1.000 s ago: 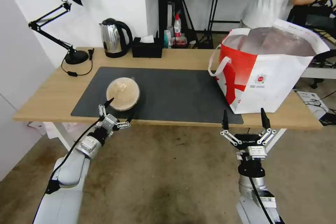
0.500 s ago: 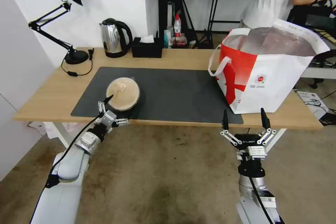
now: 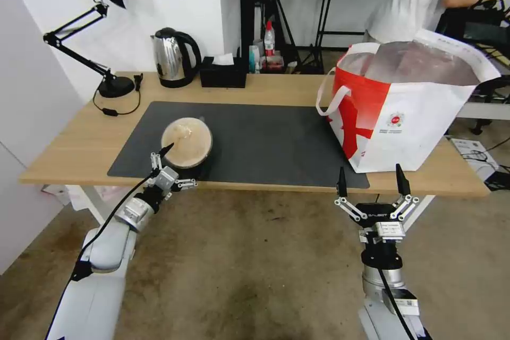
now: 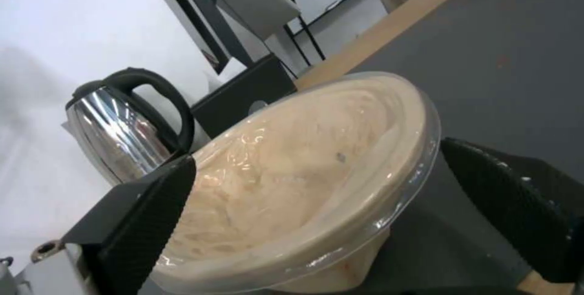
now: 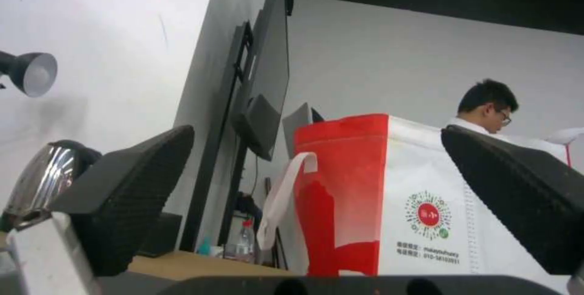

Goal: Pick up the trash from the table and place it into the takeout bag.

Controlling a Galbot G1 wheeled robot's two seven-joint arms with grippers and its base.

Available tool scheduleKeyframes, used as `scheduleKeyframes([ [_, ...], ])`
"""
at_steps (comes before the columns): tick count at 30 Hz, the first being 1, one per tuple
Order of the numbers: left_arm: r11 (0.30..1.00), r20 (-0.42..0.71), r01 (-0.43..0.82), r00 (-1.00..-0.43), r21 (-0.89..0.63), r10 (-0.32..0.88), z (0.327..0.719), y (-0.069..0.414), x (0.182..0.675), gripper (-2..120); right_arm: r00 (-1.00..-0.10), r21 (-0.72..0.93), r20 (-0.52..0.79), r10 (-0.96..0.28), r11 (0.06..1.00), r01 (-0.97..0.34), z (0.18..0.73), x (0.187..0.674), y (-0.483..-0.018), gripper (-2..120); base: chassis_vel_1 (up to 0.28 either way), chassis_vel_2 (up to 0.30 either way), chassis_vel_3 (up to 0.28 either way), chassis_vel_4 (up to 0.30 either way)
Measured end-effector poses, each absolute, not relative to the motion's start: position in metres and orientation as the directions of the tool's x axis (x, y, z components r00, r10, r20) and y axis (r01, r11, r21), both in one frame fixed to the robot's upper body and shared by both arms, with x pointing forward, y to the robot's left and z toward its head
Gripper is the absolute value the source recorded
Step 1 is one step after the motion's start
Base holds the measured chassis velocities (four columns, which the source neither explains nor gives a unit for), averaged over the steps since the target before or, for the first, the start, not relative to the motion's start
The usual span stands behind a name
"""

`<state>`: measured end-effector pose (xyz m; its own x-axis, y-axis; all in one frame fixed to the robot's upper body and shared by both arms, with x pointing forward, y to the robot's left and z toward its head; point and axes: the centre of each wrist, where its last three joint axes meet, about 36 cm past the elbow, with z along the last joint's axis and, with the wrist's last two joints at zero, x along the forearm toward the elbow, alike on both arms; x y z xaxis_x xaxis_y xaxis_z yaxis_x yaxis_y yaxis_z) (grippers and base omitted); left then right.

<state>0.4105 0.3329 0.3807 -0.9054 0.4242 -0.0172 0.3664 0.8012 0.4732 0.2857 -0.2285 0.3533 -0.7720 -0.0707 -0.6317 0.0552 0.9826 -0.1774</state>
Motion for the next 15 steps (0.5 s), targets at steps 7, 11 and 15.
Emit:
scheduleKeyframes([
  [7,0.803,-0.011,0.366,-0.907,0.471,0.420,0.3782,0.3346,0.4110,95,-0.772,-0.177,-0.632,-0.071,0.983,0.055,0.3533,0.2857,-0.2285,100,0.000,0.000,0.000,0.000],
  [11,0.804,-0.008,0.366,-0.908,0.469,0.418,0.3768,0.3355,0.4119,86,-0.772,-0.177,-0.632,-0.071,0.983,0.055,0.3533,0.2857,-0.2285,100,0.000,0.000,0.000,0.000],
  [15,0.805,-0.003,0.366,-0.910,0.467,0.416,0.3747,0.3370,0.4126,70,-0.772,-0.177,-0.632,-0.071,0.983,0.055,0.3533,0.2857,-0.2285,100,0.000,0.000,0.000,0.000],
])
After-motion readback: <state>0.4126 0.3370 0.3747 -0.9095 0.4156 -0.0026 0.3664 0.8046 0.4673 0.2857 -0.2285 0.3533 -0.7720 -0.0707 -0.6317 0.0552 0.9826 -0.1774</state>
